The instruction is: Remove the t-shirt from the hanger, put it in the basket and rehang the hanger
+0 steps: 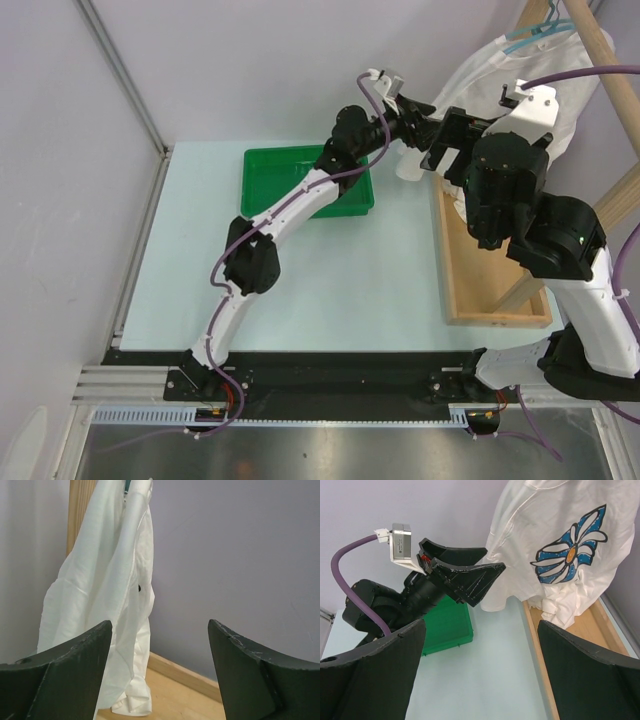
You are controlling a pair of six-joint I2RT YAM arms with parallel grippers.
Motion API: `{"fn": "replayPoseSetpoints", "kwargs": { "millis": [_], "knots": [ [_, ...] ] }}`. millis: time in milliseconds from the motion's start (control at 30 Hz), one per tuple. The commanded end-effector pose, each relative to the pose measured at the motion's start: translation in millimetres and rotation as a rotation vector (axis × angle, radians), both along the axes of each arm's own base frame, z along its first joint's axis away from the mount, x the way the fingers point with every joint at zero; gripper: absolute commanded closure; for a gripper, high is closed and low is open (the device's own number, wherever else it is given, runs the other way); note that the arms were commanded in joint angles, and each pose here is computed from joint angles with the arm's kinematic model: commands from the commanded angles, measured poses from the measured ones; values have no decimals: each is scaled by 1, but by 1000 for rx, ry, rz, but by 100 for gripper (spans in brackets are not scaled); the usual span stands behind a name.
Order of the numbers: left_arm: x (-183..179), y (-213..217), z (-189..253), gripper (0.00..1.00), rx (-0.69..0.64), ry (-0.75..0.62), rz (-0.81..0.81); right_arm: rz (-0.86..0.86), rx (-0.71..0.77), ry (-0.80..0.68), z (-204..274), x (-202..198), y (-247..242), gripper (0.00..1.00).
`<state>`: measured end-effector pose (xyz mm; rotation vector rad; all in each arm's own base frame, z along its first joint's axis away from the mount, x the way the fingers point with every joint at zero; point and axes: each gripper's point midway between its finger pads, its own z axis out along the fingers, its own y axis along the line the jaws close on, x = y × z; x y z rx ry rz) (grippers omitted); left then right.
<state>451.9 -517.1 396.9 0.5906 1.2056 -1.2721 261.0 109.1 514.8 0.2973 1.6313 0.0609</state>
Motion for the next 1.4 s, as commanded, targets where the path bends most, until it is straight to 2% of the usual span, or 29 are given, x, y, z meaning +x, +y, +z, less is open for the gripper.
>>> {"fn": "replayPoseSetpoints", "kwargs": {
  "millis": [0,167,433,467,533,600,633,667,733,867,900,1133,1300,1333,1367],
  "knots": [
    [-2,1,28,18,-74,-74,44,-14,0,-14,6,-7,-13,0],
    [19,-6,2,17,-46,-49,113,-12,-13,-3,-1,-5,-11,0],
    [26,-20,-29,28,-24,-16,109,-12,-43,20,-16,1,-5,0],
    [24,-22,-29,37,-25,-18,103,-14,-48,24,-18,3,-3,0],
    [21,-29,-38,45,-15,-9,77,-17,-56,32,-22,5,-2,0],
    [16,-33,-39,63,-13,-8,60,-11,-52,32,-22,5,-2,0],
    [15,-34,-37,80,-14,-6,59,-11,-50,32,-21,6,-2,0],
    [12,-35,-37,89,-10,-3,55,-8,-49,32,-21,6,-2,0],
    [6,-34,-26,100,-18,1,44,-10,-45,30,-20,5,-4,0],
    [-18,-28,2,100,-19,36,-9,-94,-14,15,-13,0,-26,0],
    [-29,-20,26,100,-35,24,-19,-105,-2,9,-11,1,-29,0],
    [-80,5,59,100,-14,115,-116,-159,28,-10,6,10,-47,0],
    [-120,18,81,100,-6,154,-199,-199,28,-4,11,29,-61,0],
    [-126,18,72,100,17,186,-211,-200,32,-1,12,34,-62,0],
    [-137,27,86,100,6,180,-217,-208,28,17,7,43,-60,0]
  ]
}}
